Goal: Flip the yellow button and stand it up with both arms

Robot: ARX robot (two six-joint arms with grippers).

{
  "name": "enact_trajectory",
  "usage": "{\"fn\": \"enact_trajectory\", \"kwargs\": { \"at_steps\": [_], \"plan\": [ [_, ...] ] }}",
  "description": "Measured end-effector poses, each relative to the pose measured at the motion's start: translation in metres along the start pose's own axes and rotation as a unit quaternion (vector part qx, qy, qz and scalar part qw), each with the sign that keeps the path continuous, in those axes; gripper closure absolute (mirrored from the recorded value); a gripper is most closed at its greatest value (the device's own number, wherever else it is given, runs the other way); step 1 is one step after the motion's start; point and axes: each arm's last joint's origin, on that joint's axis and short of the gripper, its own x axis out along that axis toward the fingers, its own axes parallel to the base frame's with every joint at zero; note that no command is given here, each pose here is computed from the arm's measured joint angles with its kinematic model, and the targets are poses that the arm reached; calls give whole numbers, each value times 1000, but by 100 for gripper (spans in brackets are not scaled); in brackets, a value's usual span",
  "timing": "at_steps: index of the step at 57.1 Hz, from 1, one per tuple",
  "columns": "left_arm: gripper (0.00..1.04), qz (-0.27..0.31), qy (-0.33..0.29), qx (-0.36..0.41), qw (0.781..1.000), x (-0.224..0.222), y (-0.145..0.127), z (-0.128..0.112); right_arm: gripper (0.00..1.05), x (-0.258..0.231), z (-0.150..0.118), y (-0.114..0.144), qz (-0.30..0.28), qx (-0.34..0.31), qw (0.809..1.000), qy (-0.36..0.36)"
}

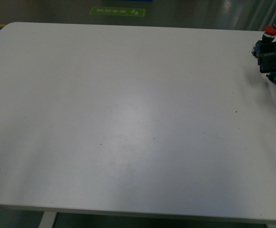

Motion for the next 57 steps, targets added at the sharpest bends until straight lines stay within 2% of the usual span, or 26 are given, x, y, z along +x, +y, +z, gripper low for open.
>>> {"fn": "enact_trajectory", "kwargs": {
  "at_steps": [15,28,39,45,53,57],
  "plan": [
    [7,0,0,0,1000,0,0,0,7,-11,11,2,9,13,1000,-10],
    [7,0,0,0,1000,0,0,0,7,-34,26,1,52,58,997,-18],
    [7,0,0,0,1000,0,0,0,7,-86,52,-13,143,172,973,-64],
    [7,0,0,0,1000,0,0,0,7,-117,50,-19,170,202,959,-102],
    [7,0,-1,0,1000,0,0,0,9,-135,44,-22,167,213,955,-118],
    [7,0,0,0,1000,0,0,0,21,-141,32,-22,121,173,959,-191]
  ]
}}
